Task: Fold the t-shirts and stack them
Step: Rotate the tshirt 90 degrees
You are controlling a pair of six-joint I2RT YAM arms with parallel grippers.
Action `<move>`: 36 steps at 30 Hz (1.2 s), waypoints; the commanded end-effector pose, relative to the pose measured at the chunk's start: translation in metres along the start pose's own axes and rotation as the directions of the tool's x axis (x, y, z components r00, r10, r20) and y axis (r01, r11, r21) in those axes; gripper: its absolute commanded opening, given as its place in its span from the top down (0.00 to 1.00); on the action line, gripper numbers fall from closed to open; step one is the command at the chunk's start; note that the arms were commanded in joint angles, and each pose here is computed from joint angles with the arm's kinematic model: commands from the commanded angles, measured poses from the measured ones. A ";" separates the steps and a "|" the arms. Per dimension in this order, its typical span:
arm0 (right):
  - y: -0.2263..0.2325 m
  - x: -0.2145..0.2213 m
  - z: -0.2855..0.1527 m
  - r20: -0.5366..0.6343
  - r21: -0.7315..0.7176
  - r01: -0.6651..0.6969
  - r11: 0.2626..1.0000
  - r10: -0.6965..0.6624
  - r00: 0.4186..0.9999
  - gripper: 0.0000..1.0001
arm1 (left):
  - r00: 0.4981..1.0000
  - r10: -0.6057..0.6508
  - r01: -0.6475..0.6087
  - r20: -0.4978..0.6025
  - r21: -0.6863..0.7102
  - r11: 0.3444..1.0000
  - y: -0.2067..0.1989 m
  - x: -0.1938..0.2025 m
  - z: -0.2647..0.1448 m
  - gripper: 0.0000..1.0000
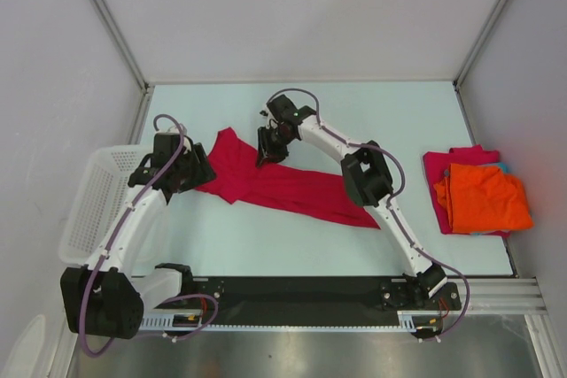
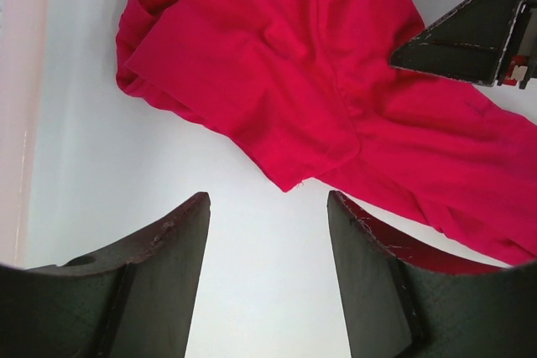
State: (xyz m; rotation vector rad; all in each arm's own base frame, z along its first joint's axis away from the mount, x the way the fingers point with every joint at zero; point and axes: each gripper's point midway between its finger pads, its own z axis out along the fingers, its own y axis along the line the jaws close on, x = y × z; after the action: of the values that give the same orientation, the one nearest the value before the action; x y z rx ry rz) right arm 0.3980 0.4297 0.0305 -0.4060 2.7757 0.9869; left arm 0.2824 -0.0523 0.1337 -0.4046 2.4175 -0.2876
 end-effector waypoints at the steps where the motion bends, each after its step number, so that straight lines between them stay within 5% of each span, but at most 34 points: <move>1: -0.016 0.020 0.013 -0.076 0.010 -0.016 1.000 0.017 0.997 0.75 | 0.999 0.011 -0.012 0.035 0.025 1.000 -0.004 -0.010 -0.002 0.36; 2: -0.019 0.019 0.013 -0.070 0.022 -0.013 1.000 0.015 0.997 1.00 | 0.999 0.012 -0.013 0.032 0.024 1.000 -0.004 -0.009 -0.001 0.36; 7: -0.034 -0.002 0.009 0.029 0.112 0.001 0.994 -0.004 1.000 1.00 | 0.999 0.015 -0.015 0.036 0.016 1.000 0.000 -0.011 -0.003 0.36; 12: -0.087 -0.037 -0.001 0.161 0.254 -0.142 0.957 0.103 0.981 1.00 | 0.998 0.018 -0.018 0.055 -0.010 1.000 0.008 -0.013 -0.012 0.36; 17: -0.159 -0.081 -0.049 0.350 0.399 -0.308 0.864 0.167 0.922 1.00 | 0.998 0.019 -0.018 0.058 -0.016 1.000 0.015 -0.013 -0.019 0.36; 23: -0.232 -0.123 -0.123 0.543 0.396 -0.507 0.766 0.251 0.802 1.00 | 0.998 0.011 -0.012 0.058 0.013 1.000 0.010 -0.010 -0.023 0.36; 31: -0.272 -0.101 -0.116 0.480 0.424 -0.526 0.738 0.309 0.821 1.00 | 0.999 0.010 -0.011 0.047 0.008 1.000 0.012 -0.006 -0.019 0.36; 36: -0.252 -0.109 -0.109 0.451 0.359 -0.475 0.803 0.297 0.842 0.74 | 0.999 0.012 -0.013 0.042 0.018 1.000 0.012 -0.003 -0.018 0.35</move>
State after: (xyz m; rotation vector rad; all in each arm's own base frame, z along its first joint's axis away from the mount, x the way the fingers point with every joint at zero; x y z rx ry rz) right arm 0.5962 0.1754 0.0263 0.4986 2.5276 0.3663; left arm 0.2701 -0.0380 0.1438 -0.4151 2.3890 -0.2776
